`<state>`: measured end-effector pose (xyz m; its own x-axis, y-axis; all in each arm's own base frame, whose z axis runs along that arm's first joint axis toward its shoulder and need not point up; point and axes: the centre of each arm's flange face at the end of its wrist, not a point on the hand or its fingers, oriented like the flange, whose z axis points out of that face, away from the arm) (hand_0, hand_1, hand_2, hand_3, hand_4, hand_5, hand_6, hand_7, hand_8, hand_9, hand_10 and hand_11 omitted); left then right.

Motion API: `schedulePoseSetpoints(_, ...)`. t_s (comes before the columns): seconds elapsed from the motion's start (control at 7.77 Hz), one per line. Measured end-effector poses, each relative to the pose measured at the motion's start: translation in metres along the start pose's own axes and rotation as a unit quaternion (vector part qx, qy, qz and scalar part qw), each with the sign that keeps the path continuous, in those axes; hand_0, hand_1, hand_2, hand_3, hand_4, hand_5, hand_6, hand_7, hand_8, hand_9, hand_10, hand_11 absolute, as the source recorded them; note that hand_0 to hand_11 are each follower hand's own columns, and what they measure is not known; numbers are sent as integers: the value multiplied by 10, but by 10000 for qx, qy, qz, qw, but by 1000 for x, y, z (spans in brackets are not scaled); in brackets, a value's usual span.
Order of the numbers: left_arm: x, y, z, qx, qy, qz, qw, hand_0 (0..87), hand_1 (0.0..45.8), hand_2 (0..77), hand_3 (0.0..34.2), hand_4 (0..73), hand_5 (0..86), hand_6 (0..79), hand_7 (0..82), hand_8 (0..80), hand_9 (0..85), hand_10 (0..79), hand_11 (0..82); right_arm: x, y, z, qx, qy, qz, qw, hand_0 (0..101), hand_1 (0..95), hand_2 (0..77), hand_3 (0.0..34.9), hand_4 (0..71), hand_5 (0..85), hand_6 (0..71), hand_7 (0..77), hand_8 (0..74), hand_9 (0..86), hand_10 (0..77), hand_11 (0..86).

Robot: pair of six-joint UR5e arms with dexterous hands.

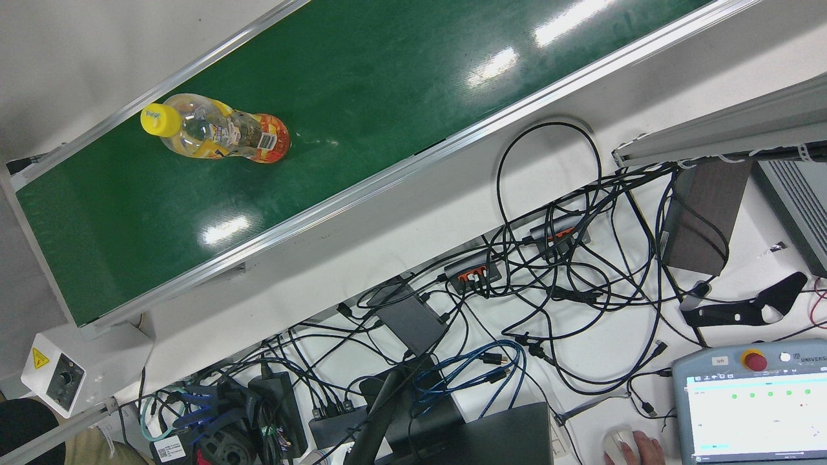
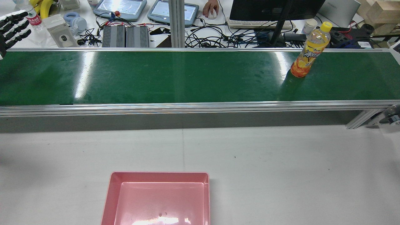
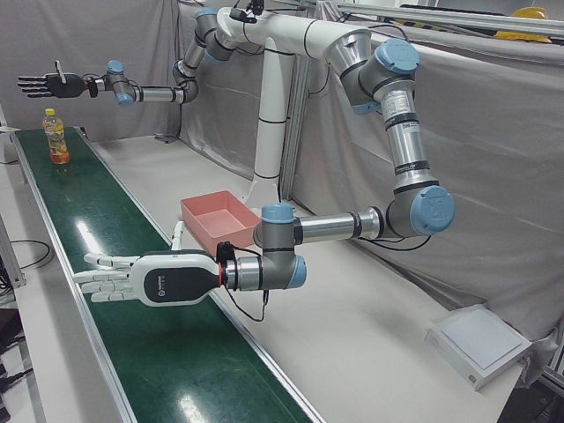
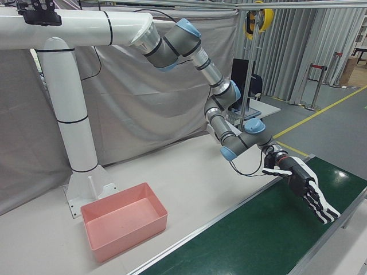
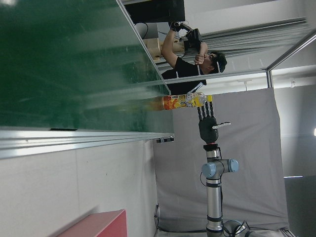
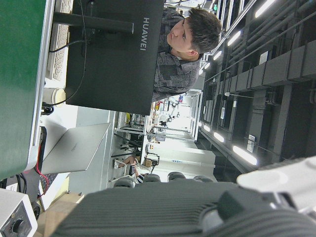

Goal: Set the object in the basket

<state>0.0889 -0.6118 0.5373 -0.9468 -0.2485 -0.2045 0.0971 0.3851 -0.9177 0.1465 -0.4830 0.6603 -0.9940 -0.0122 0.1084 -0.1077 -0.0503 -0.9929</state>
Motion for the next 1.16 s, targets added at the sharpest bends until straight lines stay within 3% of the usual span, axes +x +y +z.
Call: schedulePoseSetpoints(1.16, 0, 0, 1, -4, -3, -7, 10000, 550, 27, 0, 2, 98, 142, 0, 5, 38, 38, 33, 60, 0, 0, 0, 0, 0, 0, 10000, 3, 0, 5, 1, 0, 0, 0, 5, 0, 0, 0, 0)
